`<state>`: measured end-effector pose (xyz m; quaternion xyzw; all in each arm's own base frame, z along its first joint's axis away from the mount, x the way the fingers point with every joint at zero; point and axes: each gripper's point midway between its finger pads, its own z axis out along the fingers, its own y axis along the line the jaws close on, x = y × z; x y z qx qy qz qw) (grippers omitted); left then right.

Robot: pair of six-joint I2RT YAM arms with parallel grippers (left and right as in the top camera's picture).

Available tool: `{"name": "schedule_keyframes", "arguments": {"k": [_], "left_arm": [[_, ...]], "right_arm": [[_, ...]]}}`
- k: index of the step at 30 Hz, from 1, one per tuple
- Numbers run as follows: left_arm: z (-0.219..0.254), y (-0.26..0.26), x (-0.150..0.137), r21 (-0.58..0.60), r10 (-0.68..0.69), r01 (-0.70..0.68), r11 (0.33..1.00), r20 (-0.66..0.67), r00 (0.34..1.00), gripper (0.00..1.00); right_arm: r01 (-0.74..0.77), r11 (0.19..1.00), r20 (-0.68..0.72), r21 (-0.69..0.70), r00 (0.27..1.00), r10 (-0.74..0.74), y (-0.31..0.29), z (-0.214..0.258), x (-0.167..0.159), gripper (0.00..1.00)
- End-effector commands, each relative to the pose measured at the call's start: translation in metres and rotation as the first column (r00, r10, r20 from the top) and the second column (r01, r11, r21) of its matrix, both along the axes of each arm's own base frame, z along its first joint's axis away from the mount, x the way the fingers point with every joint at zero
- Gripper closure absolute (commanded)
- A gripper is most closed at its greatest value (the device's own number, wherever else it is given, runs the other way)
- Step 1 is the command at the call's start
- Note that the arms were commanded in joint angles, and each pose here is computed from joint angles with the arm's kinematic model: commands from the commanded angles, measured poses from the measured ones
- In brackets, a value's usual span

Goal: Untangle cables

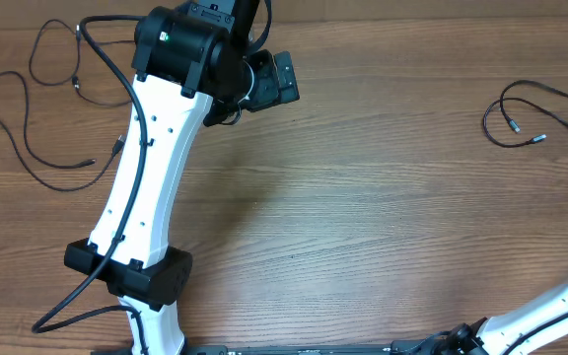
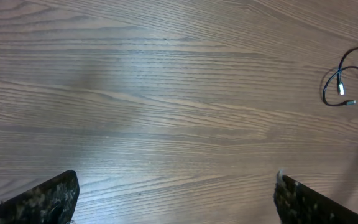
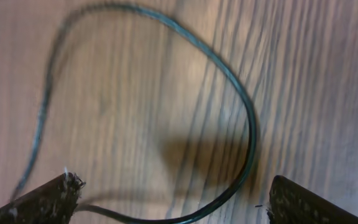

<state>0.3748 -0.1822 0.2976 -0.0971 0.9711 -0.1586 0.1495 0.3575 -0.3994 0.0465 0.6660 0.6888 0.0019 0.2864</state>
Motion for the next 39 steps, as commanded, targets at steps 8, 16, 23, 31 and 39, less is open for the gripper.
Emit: {"name": "schedule_keyframes", "arguments": {"k": [8, 16, 23, 31, 39], "left_arm": [[0.0, 0.0, 0.004, 0.007, 0.006, -0.006, 1.0, 0.013, 1.0, 0.0], [0.0, 0.0, 0.004, 0.006, 0.006, -0.007, 1.0, 0.014, 1.0, 0.0], [0.001, 0.0, 0.005, 0.005, 0.007, -0.007, 1.0, 0.018, 1.0, 0.0], [0.003, -0.002, 0.009, -0.003, 0.007, -0.007, 1.0, 0.034, 0.999, 0.0], [0.002, -0.002, 0.008, -0.002, 0.009, -0.009, 1.0, 0.03, 0.999, 0.0]], "right_arm": [[0.017, 0.991, 0.046, 0.136, 0.999, -0.023, 0.015, -0.046, 0.011, 0.14], [0.007, 0.983, 0.091, 0.184, 0.996, -0.024, 0.017, -0.08, 0.023, 0.53], [-0.134, 0.99, 0.142, 0.038, 0.982, 0.128, -0.003, -0.048, 0.048, 0.96], [-0.298, 0.951, 0.244, -0.085, 0.919, 0.309, -0.017, 0.029, 0.089, 0.55], [-0.327, 0.944, 0.195, -0.029, 0.925, 0.327, -0.005, 0.016, 0.079, 0.0]]}}
